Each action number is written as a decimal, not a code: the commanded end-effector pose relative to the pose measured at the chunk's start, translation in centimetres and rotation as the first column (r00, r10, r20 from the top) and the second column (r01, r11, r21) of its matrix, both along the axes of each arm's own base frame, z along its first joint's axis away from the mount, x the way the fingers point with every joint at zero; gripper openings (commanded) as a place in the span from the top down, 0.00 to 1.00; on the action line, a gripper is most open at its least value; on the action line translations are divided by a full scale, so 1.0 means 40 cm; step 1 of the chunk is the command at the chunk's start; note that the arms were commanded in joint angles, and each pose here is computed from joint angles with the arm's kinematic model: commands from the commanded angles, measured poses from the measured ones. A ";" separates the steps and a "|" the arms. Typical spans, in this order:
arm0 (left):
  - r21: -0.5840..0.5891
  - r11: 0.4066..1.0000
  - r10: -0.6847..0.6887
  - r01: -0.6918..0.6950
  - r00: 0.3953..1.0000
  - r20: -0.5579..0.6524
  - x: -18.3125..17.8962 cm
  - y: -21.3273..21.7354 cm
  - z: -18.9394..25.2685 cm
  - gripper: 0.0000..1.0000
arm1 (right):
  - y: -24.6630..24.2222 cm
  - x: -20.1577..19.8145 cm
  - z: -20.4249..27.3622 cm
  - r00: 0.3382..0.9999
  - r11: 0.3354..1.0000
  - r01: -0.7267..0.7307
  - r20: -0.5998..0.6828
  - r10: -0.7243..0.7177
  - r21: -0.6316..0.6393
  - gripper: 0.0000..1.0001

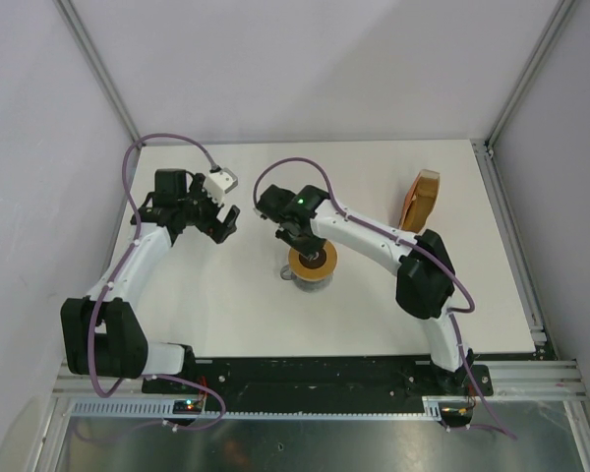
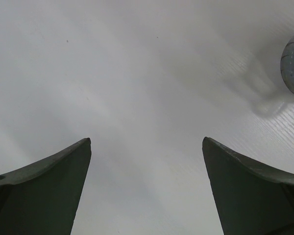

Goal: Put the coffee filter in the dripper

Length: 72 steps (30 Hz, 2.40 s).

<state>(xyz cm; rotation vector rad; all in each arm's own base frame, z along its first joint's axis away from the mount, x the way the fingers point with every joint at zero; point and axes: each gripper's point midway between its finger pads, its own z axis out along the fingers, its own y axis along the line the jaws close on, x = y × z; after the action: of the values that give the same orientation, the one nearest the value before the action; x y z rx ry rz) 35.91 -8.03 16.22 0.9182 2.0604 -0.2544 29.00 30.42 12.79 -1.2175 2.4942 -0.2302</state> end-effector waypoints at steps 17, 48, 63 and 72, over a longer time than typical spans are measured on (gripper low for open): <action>-0.045 0.998 -0.038 0.040 0.998 0.046 -0.015 -0.020 0.044 0.00 | -0.280 0.055 0.264 0.836 0.764 0.396 0.144 -0.529 0.510 0.04; -0.099 0.990 -0.102 0.104 0.994 0.029 -0.024 -0.054 0.039 0.00 | -0.662 -0.184 -0.080 0.214 -0.152 0.816 -0.536 -0.817 0.558 0.30; -0.097 0.990 -0.100 0.102 0.995 0.022 -0.024 -0.053 0.032 0.00 | -0.586 -0.167 -0.104 0.351 -0.029 0.827 -0.556 -0.753 0.562 0.99; -0.104 0.989 -0.103 0.105 0.994 0.023 -0.027 -0.055 0.036 0.00 | -0.487 -0.146 -0.023 0.634 0.381 0.692 -0.264 -0.727 0.613 1.00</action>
<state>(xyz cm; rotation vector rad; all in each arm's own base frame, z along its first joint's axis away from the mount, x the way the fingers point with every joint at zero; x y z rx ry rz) 35.03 -10.14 17.16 0.9616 1.9867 -0.3942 21.01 10.47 8.90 0.4710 2.5785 0.6250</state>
